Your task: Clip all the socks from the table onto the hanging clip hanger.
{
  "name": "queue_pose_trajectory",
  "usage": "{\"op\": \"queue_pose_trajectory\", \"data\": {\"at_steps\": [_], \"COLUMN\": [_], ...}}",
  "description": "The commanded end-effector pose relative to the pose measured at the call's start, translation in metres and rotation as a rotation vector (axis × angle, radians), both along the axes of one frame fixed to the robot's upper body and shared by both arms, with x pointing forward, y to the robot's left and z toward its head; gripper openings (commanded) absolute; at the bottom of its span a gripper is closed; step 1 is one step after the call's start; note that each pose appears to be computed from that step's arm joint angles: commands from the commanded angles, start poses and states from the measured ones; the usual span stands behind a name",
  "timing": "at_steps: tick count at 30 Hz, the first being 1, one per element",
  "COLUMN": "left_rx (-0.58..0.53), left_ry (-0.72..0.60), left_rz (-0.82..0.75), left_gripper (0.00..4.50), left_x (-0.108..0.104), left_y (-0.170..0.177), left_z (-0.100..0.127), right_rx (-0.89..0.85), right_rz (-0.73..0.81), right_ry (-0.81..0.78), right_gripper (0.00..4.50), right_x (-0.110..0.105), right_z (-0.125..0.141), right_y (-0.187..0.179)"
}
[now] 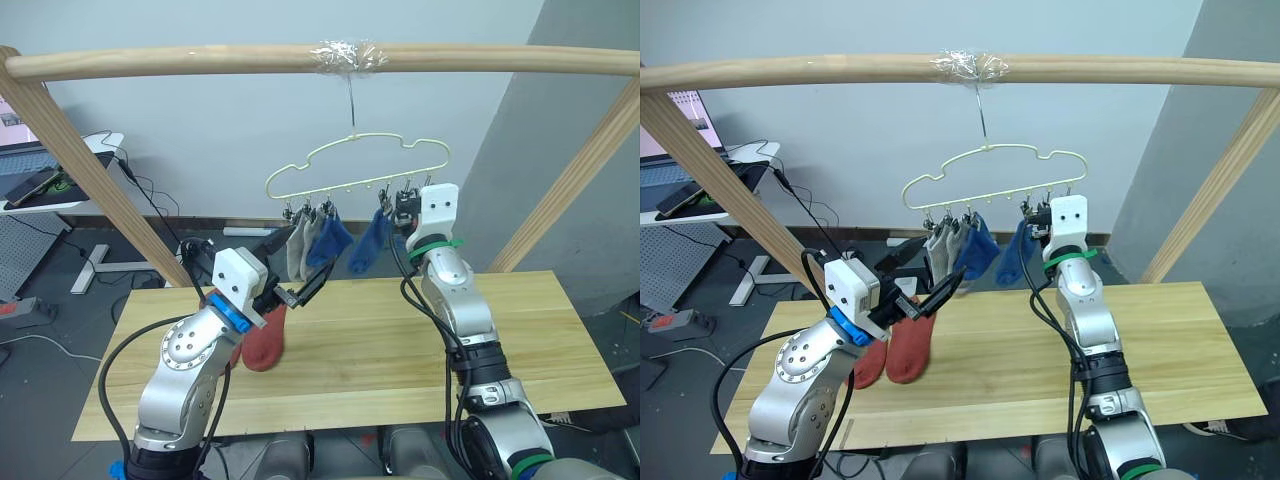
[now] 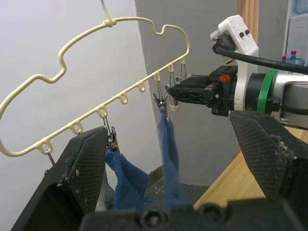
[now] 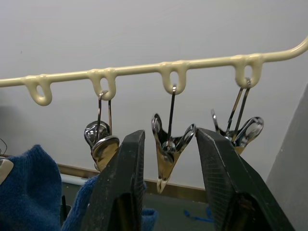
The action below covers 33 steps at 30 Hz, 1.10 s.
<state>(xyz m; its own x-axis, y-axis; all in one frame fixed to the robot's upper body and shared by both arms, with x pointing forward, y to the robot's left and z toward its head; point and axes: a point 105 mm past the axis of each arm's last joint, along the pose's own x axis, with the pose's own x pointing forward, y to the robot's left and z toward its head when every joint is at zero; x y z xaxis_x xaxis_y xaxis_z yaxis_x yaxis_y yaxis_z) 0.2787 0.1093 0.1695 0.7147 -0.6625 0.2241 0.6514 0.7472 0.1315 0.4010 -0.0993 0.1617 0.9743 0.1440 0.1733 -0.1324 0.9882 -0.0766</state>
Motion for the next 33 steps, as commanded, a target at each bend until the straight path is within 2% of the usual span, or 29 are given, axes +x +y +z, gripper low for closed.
{"op": "queue_pose_trajectory", "data": {"at_steps": [1,33], "left_rx": [-0.005,0.022], "left_ry": [-0.049,-0.059], "left_rz": [-0.012,-0.03], "left_gripper": [4.5,4.5], "left_x": [-0.0041,-0.0052], "left_y": [-0.0029,-0.0101], "left_z": [0.013,0.0128], "right_rx": [0.022,0.046], "right_rz": [-0.006,0.006], "right_ry": [-0.082,-0.093], "right_gripper": [1.71,1.71], "right_x": [0.0016,0.0093], "right_z": [0.0234,0.0266], "right_y": [0.001,0.0087]}}
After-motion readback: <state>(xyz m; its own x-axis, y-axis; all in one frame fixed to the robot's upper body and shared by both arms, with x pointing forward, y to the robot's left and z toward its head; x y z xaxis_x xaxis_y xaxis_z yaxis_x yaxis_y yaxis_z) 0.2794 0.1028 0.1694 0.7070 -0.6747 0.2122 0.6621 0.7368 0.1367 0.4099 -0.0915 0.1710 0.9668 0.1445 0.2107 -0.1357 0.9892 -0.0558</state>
